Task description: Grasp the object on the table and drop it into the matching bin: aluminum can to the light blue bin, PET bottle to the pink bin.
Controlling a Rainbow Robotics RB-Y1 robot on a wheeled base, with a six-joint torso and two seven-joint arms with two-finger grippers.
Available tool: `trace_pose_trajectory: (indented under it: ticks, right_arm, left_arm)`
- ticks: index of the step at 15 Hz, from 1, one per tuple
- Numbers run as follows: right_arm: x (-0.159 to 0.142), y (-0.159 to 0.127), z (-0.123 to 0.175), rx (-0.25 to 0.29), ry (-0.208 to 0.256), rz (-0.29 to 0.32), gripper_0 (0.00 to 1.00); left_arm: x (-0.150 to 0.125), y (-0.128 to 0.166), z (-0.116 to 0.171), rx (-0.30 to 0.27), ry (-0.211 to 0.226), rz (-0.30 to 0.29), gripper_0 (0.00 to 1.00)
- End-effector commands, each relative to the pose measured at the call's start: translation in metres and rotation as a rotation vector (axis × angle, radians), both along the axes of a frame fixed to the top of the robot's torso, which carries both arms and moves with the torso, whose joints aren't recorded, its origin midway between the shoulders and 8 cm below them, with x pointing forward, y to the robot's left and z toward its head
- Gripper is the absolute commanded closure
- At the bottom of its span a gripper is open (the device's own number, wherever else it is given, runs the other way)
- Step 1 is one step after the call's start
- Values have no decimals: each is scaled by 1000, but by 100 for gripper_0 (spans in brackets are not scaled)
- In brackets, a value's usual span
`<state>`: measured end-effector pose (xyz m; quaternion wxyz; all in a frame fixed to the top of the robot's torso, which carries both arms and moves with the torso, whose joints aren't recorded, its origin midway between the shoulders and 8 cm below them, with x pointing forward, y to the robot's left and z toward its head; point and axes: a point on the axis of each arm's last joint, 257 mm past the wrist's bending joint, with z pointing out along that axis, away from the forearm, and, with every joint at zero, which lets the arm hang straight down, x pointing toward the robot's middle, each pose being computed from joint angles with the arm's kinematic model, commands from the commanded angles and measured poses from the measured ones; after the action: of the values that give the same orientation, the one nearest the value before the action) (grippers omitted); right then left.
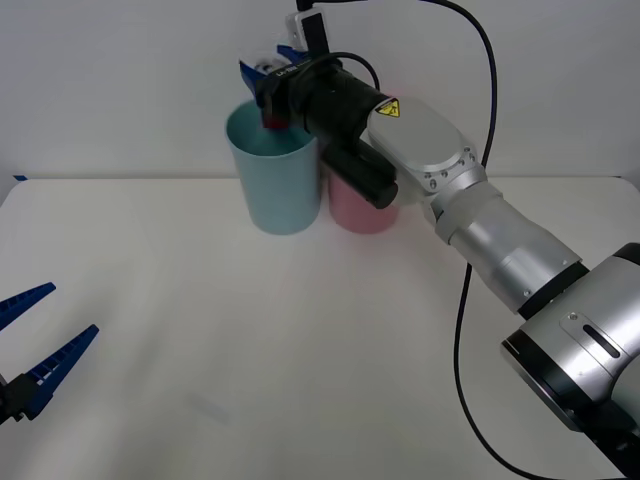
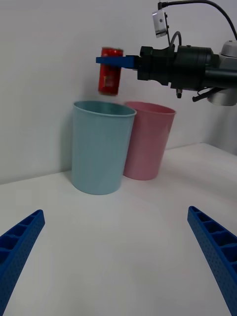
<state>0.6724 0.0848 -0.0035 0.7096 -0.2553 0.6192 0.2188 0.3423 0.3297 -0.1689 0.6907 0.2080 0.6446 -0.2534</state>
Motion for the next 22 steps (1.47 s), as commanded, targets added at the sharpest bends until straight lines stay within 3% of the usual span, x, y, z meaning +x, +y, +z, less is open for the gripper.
trace_pose_trajectory:
  ticks: [1, 8, 12, 19, 22]
  right_arm:
    - [0, -1, 1, 2, -1, 0, 0]
    - [-10, -16, 10, 25, -26, 25, 0]
    - [-35, -38, 4, 38, -40, 81, 0]
    - [-114, -95, -14, 21, -32, 240, 0]
    - [-150, -133, -31, -22, -17, 269, 0]
  left_arm:
    - [0, 0, 0, 0, 0, 0, 0]
    - [0, 0, 0, 0, 0, 0, 0]
    - [0, 0, 0, 0, 0, 0, 0]
    - [0, 0, 0, 0, 0, 0, 0]
    - [0, 0, 0, 0, 0, 0, 0]
